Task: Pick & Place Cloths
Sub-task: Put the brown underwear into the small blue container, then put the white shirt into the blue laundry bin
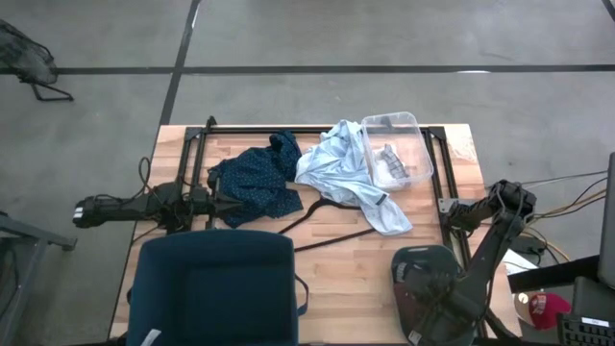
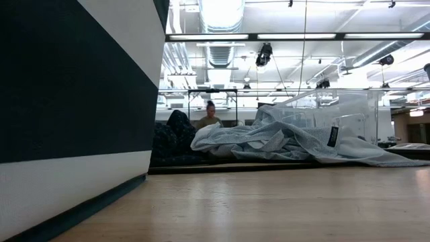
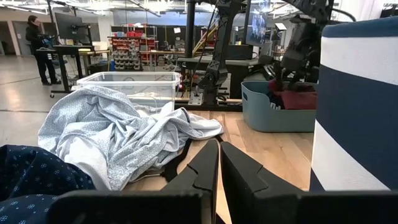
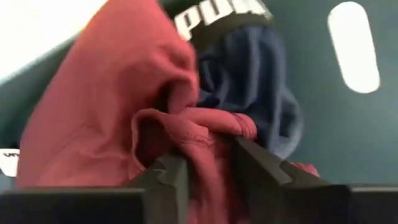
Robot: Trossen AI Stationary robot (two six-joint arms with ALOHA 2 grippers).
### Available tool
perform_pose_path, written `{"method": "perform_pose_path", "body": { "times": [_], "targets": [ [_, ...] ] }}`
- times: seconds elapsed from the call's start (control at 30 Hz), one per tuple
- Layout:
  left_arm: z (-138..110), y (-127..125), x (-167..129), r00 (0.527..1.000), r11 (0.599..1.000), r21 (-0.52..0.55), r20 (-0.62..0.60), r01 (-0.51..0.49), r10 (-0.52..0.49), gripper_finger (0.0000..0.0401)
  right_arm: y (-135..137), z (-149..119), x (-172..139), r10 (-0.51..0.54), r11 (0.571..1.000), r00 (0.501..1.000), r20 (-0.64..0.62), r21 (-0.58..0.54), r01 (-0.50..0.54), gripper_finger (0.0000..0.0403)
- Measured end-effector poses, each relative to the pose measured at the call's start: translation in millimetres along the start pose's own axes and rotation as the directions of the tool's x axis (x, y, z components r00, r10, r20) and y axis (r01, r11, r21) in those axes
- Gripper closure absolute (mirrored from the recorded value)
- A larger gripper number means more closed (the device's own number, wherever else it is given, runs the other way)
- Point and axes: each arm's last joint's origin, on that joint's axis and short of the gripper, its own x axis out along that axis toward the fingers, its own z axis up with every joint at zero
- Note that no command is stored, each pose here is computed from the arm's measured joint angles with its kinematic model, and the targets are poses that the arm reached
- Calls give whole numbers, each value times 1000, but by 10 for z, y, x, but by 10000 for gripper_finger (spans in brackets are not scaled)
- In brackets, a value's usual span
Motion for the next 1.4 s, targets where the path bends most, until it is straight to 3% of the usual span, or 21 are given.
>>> {"method": "perform_pose_path", "body": {
  "times": [0.4,0.63,0.77,0.93,1.4],
  "targets": [
    [0,0,0,1000,1000,0,0,0,0,378,48,86,-364,79,996,974,213,-49,-70,194],
    [0,0,0,1000,1000,0,0,0,0,378,46,160,-552,102,992,918,384,-112,-63,160],
    [0,0,0,1000,1000,0,0,0,0,378,42,229,-618,91,991,847,524,-131,-25,146],
    [0,0,0,1000,1000,0,0,0,0,378,18,380,-621,41,987,773,633,-148,69,147],
    [0,0,0,1000,1000,0,0,0,0,378,-75,1185,-504,-18,952,764,645,-222,211,182]
  ]
}}
